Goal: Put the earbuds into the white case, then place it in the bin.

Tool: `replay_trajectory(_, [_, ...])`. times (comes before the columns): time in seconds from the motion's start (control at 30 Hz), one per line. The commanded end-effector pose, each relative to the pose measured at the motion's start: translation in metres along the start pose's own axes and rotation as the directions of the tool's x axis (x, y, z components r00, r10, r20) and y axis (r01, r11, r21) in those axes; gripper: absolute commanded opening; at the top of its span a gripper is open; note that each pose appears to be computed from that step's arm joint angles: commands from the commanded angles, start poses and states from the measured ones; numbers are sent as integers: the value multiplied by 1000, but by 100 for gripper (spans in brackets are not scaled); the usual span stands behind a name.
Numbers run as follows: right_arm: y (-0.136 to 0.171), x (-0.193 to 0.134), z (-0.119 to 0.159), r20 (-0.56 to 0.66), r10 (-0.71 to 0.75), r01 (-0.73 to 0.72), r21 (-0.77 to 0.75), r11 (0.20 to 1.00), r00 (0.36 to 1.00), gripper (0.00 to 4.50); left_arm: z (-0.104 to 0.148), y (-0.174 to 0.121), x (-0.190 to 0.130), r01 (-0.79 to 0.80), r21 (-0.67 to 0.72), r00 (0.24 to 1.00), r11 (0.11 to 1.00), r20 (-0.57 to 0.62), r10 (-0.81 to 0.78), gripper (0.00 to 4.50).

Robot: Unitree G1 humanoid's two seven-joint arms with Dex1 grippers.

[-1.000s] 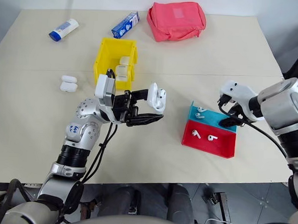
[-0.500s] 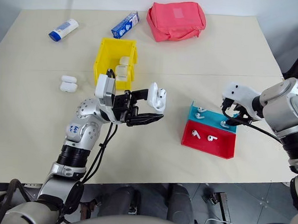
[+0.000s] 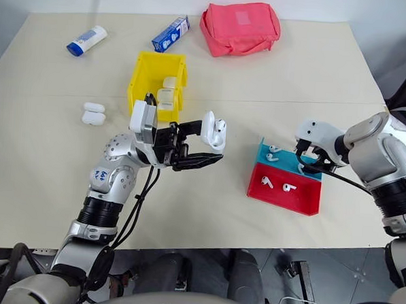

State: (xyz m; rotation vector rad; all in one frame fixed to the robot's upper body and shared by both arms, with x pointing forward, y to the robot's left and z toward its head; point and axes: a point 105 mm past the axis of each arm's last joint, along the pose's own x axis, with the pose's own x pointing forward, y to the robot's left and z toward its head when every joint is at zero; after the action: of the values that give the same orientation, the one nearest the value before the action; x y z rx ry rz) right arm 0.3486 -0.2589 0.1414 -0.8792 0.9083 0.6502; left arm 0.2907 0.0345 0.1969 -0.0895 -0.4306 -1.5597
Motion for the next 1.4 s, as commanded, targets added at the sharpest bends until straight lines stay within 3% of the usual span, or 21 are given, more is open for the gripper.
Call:
replay_trajectory(0.03, [-9, -11, 9, 38, -42, 42, -10, 999, 998, 319, 9, -2, 3, 16, 35, 1000, 999, 26, -17, 276])
replay_trajectory(0.93, [-8, -41, 20, 89, -46, 48, -16, 999, 995, 319, 8, -4, 6, 3, 37, 999, 999, 44, -5, 276])
replay_trajectory(1.17, [-2, -67, 24, 180, -57, 46, 63, 997, 982, 319, 9, -3, 4, -2, 40, 999, 999, 44, 1, 276])
replay_trajectory(1.4, [9, -64, 31, 217, -43, 27, 76, 997, 975, 319, 9, 0, 0, -11, 41, 999, 999, 36, 10, 276])
